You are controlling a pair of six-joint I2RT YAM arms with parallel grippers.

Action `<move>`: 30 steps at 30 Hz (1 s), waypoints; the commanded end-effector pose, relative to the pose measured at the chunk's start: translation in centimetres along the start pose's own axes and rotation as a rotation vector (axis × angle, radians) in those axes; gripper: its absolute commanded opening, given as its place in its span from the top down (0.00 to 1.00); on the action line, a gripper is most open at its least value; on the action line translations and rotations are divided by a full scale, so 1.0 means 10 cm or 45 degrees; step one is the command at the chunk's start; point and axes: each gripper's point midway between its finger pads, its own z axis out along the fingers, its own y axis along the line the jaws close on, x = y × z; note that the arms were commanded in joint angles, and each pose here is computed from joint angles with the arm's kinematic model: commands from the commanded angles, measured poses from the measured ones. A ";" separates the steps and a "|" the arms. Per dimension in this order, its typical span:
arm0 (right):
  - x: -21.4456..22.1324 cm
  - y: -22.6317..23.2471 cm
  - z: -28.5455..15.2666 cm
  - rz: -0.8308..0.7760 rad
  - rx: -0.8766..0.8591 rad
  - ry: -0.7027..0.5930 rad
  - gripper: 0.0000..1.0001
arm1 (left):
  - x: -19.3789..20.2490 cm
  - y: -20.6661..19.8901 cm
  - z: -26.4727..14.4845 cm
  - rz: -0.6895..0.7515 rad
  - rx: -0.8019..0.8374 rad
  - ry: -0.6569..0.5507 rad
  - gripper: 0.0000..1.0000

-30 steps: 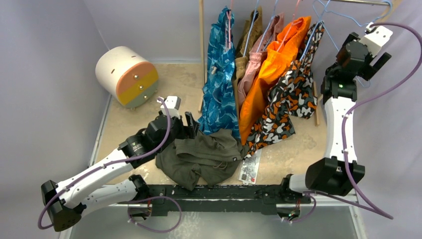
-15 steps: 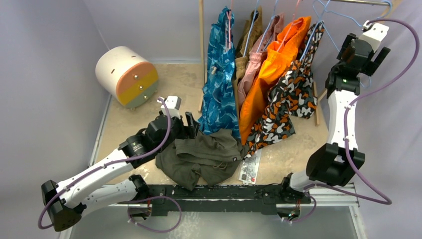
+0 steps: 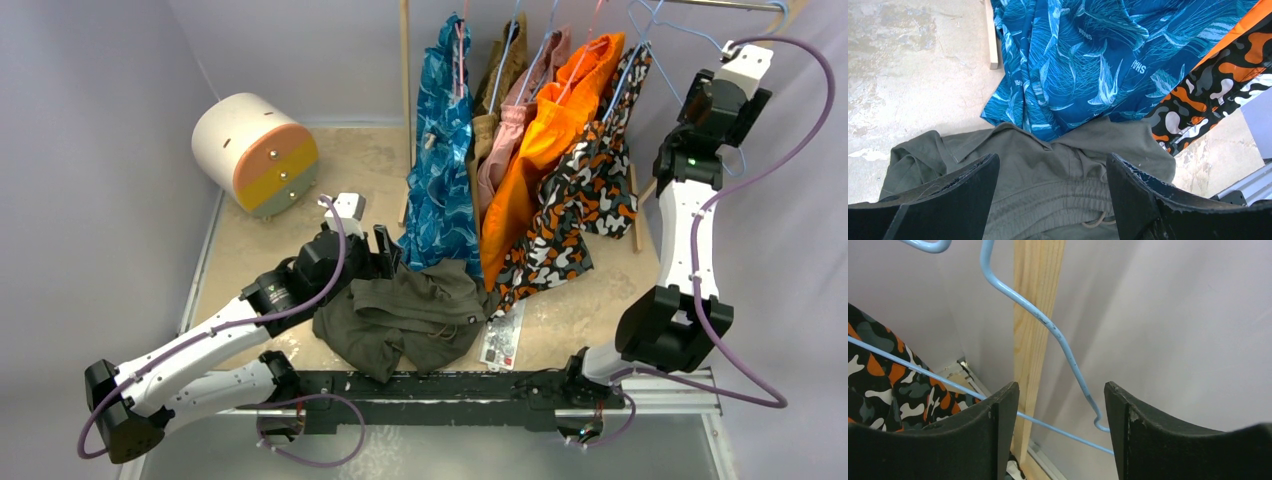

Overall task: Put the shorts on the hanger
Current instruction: Pick up the hanger from the clothesline.

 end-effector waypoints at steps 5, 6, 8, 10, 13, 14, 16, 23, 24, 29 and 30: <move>-0.09 -0.03 -0.07 -0.009 -0.022 -0.053 0.47 | -0.07 -0.06 0.01 0.004 0.037 -0.033 0.23; -0.10 -0.04 -0.09 -0.009 -0.024 -0.058 0.49 | -0.07 -0.07 0.02 0.004 0.038 -0.030 0.23; -0.12 -0.05 -0.11 -0.010 -0.028 -0.064 0.52 | -0.07 -0.07 0.02 0.009 0.039 -0.025 0.23; -0.17 -0.08 -0.15 -0.009 -0.026 -0.076 0.55 | -0.07 -0.08 0.02 0.011 0.042 -0.022 0.23; -0.26 -0.13 -0.20 0.018 -0.009 -0.105 0.59 | -0.06 -0.08 0.01 0.007 0.048 -0.021 0.23; -0.28 -0.13 -0.22 0.026 -0.018 -0.111 0.60 | -0.07 -0.08 0.00 0.006 0.051 -0.023 0.23; -0.33 -0.12 -0.26 0.038 -0.045 -0.125 0.64 | -0.07 -0.09 0.00 0.004 0.055 -0.022 0.23; -0.30 -0.12 -0.36 0.018 -0.087 -0.130 0.82 | -0.08 -0.08 -0.02 0.005 0.055 -0.030 0.23; -0.30 -0.11 -0.37 0.018 -0.090 -0.130 0.85 | -0.09 -0.08 -0.03 0.005 0.055 -0.032 0.23; -0.30 -0.09 -0.38 0.052 -0.105 -0.106 0.49 | -0.09 -0.08 -0.03 0.006 0.056 -0.034 0.23; -0.30 -0.10 -0.38 0.052 -0.099 -0.101 0.41 | -0.09 -0.07 -0.03 0.006 0.054 -0.033 0.23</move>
